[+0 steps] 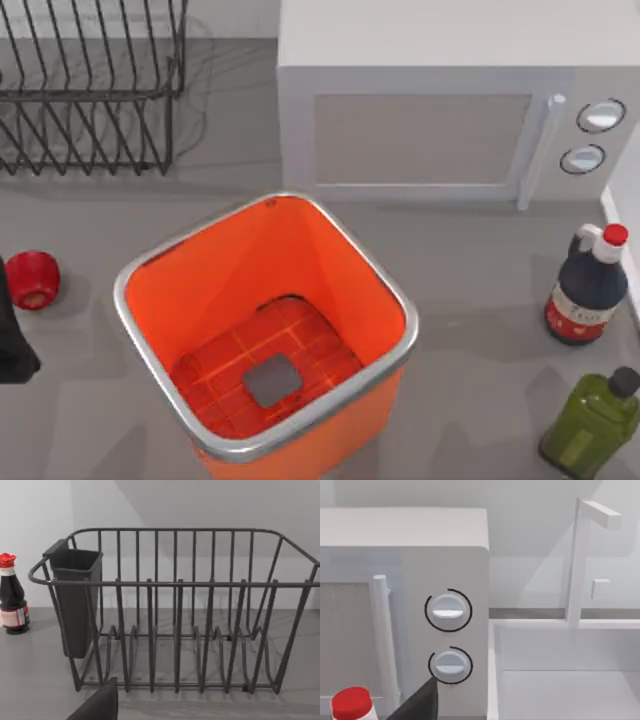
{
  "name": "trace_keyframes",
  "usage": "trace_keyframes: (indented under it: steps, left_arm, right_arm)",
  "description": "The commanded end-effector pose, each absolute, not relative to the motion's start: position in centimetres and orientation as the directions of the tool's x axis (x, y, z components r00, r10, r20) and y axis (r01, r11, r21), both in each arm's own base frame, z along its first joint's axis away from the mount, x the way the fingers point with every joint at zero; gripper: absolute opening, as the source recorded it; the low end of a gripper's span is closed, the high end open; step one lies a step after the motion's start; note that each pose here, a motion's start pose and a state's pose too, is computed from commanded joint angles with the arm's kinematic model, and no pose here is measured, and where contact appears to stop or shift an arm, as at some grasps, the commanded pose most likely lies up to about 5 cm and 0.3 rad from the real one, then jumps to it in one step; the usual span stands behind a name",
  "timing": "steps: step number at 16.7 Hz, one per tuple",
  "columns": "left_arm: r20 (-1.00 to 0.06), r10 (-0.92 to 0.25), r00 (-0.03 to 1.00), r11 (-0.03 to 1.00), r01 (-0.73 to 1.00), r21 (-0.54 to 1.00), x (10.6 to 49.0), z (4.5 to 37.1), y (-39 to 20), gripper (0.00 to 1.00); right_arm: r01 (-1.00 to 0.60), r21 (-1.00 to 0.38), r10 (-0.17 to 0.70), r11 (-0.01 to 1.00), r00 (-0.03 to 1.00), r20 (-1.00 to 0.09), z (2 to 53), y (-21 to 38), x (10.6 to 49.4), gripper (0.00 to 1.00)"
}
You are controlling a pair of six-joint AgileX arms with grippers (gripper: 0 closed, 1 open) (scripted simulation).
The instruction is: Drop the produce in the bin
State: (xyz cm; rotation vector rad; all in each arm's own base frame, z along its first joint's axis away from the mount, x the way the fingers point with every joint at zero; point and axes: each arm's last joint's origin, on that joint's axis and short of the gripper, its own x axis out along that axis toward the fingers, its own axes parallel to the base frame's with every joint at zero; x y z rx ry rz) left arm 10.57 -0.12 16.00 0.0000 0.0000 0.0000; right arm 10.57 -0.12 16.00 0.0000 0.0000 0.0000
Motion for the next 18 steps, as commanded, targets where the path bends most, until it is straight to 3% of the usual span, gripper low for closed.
trace_keyframes:
  steps: [3, 5, 10, 14, 18]
  left_arm:
    - [-0.012, -0.004, 1.0, 1.0, 0.004, 0.008, 10.6, 16.1, -0.1, 1.0]
    - [-0.081, -0.015, 0.997, 0.999, 0.019, 0.048, 10.7, 16.2, -0.2, 1.0]
    - [-0.44, -0.007, 0.898, 0.962, 0.126, 0.242, 11.9, 17.7, 0.0, 1.0]
    - [-0.721, 0.001, 0.693, 0.854, 0.374, 0.361, 16.0, 20.6, 0.4, 1.0]
    - [-0.934, -0.012, 0.357, 0.709, 0.662, 0.244, 22.7, 19.4, 0.8, 1.0]
  right_arm:
    - [0.0, 0.0, 0.0, 1.0, 1.0, 0.0, 16.0, -0.1, 10.6, 1.0]
    - [0.0, 0.0, 0.0, 1.0, 1.0, 0.0, 16.0, -0.1, 10.6, 1.0]
    - [0.0, 0.0, 0.0, 1.0, 1.0, 0.0, 16.0, -0.1, 10.6, 1.0]
    - [0.0, 0.0, 0.0, 1.0, 1.0, 0.0, 16.0, -0.1, 10.6, 1.0]
    - [0.0, 0.0, 0.0, 1.0, 1.0, 0.0, 16.0, -0.1, 10.6, 1.0]
